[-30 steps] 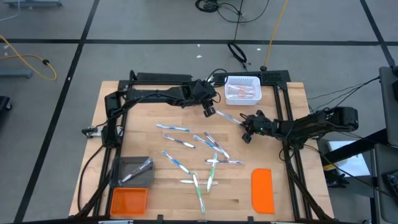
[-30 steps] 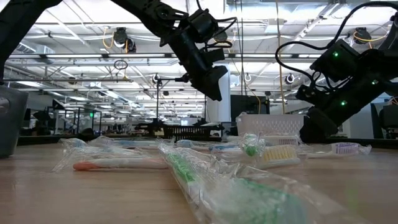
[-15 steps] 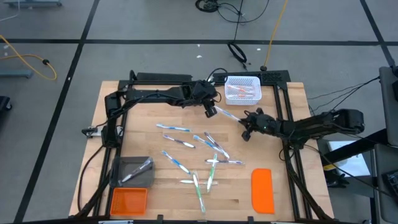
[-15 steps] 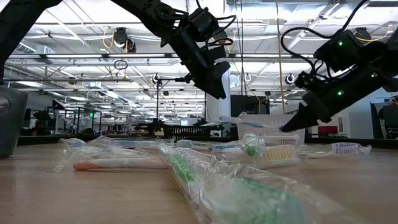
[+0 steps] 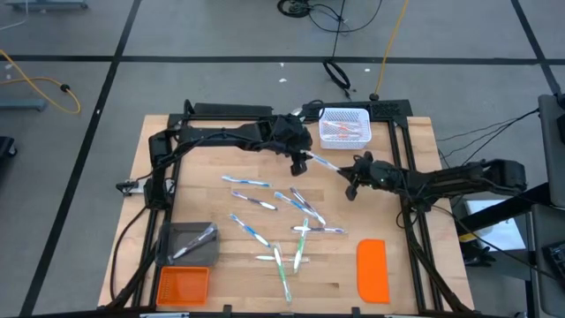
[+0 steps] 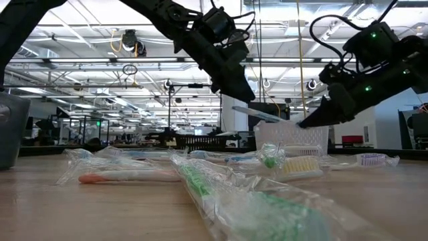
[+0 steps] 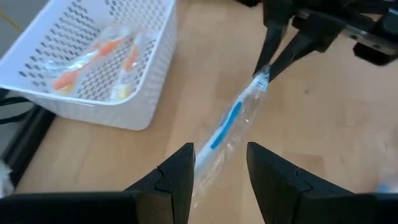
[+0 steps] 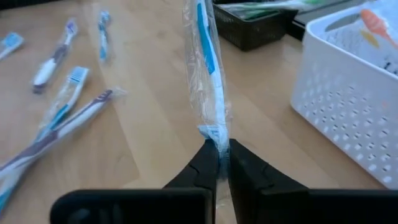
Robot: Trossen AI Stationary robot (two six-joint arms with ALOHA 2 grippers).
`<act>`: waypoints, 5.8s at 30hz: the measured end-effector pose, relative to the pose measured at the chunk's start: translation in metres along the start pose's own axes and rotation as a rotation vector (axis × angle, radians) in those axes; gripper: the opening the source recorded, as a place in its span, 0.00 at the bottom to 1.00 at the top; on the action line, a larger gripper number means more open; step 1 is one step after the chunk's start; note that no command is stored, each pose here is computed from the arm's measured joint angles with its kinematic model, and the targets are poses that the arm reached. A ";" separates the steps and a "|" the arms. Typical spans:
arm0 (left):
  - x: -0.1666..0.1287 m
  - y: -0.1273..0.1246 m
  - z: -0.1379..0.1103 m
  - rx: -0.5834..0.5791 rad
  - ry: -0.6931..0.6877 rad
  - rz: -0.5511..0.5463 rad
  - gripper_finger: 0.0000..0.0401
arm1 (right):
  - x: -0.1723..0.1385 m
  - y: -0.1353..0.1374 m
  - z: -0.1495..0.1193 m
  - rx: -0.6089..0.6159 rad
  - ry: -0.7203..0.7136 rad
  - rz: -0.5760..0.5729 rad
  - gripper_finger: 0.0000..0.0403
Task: Pick & Place Toothbrushes
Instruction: Put the blue toothbrush into the orange bin
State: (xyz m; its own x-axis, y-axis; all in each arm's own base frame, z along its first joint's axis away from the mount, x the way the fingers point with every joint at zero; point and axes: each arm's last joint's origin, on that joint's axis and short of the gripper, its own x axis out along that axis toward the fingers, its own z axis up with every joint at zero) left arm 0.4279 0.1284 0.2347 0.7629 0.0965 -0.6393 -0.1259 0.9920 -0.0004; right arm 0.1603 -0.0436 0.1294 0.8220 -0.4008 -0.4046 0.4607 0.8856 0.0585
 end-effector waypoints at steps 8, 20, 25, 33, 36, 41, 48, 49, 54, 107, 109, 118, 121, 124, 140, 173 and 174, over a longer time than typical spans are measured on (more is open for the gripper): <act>0.002 -0.017 -0.004 0.149 0.069 0.044 0.37 | -0.003 0.007 0.002 -0.001 -0.017 0.082 0.03; 0.003 -0.042 -0.011 0.285 0.179 0.103 0.37 | -0.004 0.011 0.005 0.017 -0.039 0.174 0.03; 0.002 -0.048 -0.017 0.313 0.246 0.104 0.35 | -0.005 0.014 0.009 0.016 -0.076 0.196 0.03; 0.002 -0.052 -0.020 0.325 0.267 0.072 0.04 | -0.005 0.013 0.008 0.007 -0.070 0.187 0.06; 0.002 -0.051 -0.020 0.304 0.266 0.059 0.04 | -0.005 0.013 0.008 0.009 -0.071 0.186 0.11; 0.002 -0.052 -0.021 0.276 0.269 0.061 0.02 | -0.005 0.013 0.008 0.009 -0.071 0.187 0.14; 0.001 -0.052 -0.023 0.253 0.302 0.081 0.02 | -0.005 0.013 0.007 0.006 -0.055 0.186 0.14; 0.001 -0.052 -0.024 0.247 0.310 0.081 0.02 | -0.005 0.013 0.007 0.002 -0.049 0.186 0.14; 0.000 -0.057 -0.027 0.246 0.351 0.106 0.02 | -0.005 0.013 0.004 -0.022 -0.021 0.185 0.18; -0.224 -0.315 -0.092 -0.463 0.690 -0.045 0.02 | -0.004 0.012 -0.001 -0.067 0.021 0.177 0.39; -0.231 -0.323 -0.098 -0.522 0.702 -0.030 0.02 | -0.004 0.012 -0.001 -0.068 0.021 0.177 0.39; -0.260 -0.349 -0.122 -0.768 0.890 0.003 0.02 | -0.004 0.012 -0.001 -0.068 0.021 0.177 0.39; -0.268 -0.354 -0.125 -0.839 0.967 0.004 0.02 | -0.004 0.012 -0.001 -0.068 0.021 0.177 0.39; -0.276 -0.358 -0.124 -0.869 0.964 -0.018 0.02 | -0.004 0.012 -0.001 -0.068 0.021 0.177 0.39; -0.314 -0.373 -0.125 -1.033 1.191 0.031 0.02 | -0.004 0.012 -0.001 -0.094 0.019 0.177 0.39; -0.298 -0.373 -0.150 -0.996 1.266 0.125 0.02 | -0.004 0.012 -0.001 -0.093 0.020 0.177 0.39; -0.296 -0.374 -0.152 -0.996 1.273 0.118 0.02 | -0.004 0.012 -0.001 -0.093 0.020 0.177 0.39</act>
State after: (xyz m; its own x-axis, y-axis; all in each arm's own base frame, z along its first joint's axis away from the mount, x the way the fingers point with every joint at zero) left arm 0.1528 -0.2835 0.3067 -0.2081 -0.4641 -0.8610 -0.8687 0.4922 -0.0554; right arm 0.1617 -0.0309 0.1306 0.8801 -0.2331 -0.4136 0.2759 0.9601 0.0461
